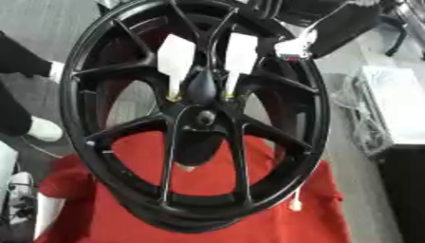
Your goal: Pull the pin out of the wheel hub.
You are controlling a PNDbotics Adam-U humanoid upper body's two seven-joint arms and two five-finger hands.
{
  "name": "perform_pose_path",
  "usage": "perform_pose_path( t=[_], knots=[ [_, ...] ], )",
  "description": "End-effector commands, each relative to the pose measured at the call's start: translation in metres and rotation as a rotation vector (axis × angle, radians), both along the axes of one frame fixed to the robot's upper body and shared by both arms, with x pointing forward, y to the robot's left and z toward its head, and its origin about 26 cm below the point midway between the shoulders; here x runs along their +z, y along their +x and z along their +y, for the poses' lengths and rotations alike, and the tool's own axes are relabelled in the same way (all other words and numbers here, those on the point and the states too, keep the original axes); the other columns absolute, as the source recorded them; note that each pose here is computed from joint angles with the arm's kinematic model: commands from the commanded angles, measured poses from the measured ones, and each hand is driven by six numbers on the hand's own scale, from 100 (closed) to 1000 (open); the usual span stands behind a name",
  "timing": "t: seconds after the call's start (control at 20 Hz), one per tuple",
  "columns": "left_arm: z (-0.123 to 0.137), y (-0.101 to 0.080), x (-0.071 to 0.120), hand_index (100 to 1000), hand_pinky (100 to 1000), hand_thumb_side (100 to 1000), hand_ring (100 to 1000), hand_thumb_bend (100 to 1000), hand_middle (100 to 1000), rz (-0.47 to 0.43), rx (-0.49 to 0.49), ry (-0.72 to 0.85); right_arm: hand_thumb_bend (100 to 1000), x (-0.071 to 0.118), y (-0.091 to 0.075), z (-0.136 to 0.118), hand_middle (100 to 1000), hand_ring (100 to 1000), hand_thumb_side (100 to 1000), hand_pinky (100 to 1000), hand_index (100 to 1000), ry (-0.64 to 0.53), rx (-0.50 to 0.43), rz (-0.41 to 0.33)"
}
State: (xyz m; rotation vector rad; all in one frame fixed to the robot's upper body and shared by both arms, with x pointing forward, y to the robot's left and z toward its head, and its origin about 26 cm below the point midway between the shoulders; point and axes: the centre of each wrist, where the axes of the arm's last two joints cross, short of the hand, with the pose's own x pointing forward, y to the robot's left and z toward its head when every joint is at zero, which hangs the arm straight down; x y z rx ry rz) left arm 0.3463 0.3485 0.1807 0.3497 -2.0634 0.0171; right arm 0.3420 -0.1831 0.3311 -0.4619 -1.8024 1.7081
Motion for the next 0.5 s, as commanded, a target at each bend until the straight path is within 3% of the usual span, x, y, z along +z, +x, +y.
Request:
perform_pose_path(
  t=[0.05, 0.5],
  knots=[
    [-0.0013, 0.0012, 0.0076, 852, 656, 844, 870, 198, 801, -0.017, -0.011, 0.007, 395, 0.012, -0.0066, 0.0017, 613, 694, 477, 923, 788, 0.013, 0.002, -0.058],
    [-0.0037, 0.0039, 0.007, 849, 655, 845, 869, 201, 797, -0.014, -0.016, -0.002, 383, 0.0068, -0.0044, 0.0064, 607, 691, 444, 919, 789, 0.012, -0.006, -0.043]
  ],
)
